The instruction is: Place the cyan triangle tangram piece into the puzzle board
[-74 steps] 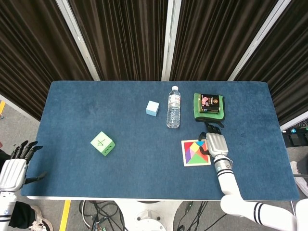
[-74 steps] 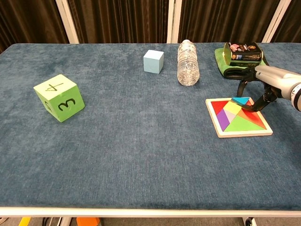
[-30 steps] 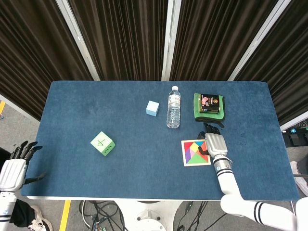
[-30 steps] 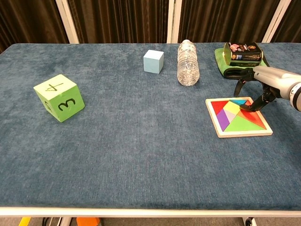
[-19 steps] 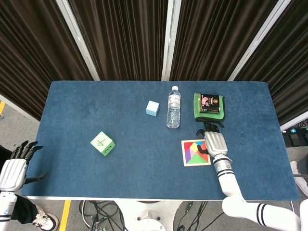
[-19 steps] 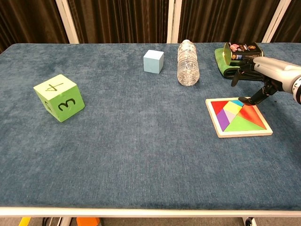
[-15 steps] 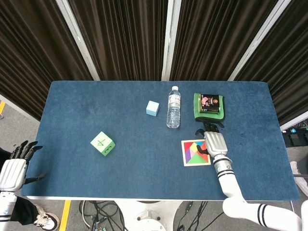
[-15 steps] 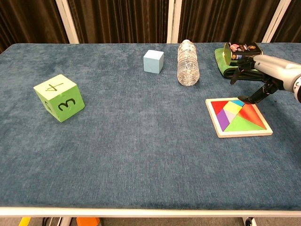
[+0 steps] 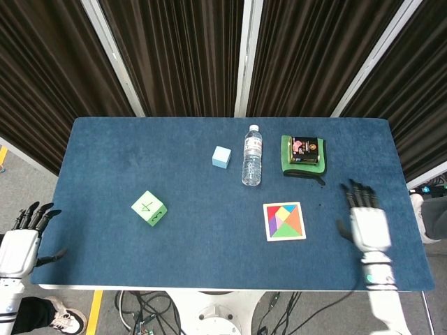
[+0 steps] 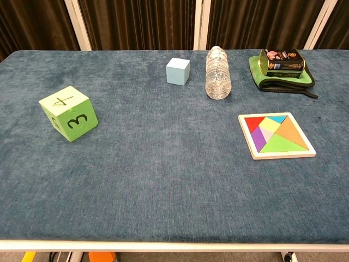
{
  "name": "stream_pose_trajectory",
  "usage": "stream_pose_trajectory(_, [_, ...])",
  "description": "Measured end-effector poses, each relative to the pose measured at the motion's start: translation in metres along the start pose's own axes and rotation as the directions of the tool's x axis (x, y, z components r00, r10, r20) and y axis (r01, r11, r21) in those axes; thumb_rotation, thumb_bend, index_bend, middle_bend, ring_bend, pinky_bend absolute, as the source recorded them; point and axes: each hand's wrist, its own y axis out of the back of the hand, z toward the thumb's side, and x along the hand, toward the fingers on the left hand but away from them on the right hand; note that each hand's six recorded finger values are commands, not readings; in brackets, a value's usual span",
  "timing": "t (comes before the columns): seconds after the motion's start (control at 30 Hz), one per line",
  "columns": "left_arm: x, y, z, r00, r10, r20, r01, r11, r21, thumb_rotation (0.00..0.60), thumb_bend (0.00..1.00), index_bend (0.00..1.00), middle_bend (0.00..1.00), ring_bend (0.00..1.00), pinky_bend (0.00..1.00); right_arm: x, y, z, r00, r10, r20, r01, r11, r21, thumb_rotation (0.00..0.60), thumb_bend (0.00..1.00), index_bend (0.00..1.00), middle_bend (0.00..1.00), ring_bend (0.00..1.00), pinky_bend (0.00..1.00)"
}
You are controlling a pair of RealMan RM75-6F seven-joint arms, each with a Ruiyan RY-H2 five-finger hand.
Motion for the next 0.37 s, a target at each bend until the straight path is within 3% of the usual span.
stream_pose_trajectory(0.17, [0.001,0.003,0.003,1.0,0.016,0.002,-0.016,0.999,0.031,0.6,0.0,0.22,0.12,0.01,0.13,0.026,0.017,-0.043,0.994,-0.108,0.004,0.108,0.993,0.052,0.6,0.23,0.0,0.0,0.0,0.0])
stream_pose_trajectory(0.37, [0.002,0.003,0.005,0.999,0.035,-0.004,-0.034,0.995,0.097,0.6,0.0,0.22,0.12,0.01,0.13,0.046,0.014,-0.068,0.996,-0.085,0.025,0.083,0.993,0.084,0.6,0.23,0.0,0.0,0.0,0.0])
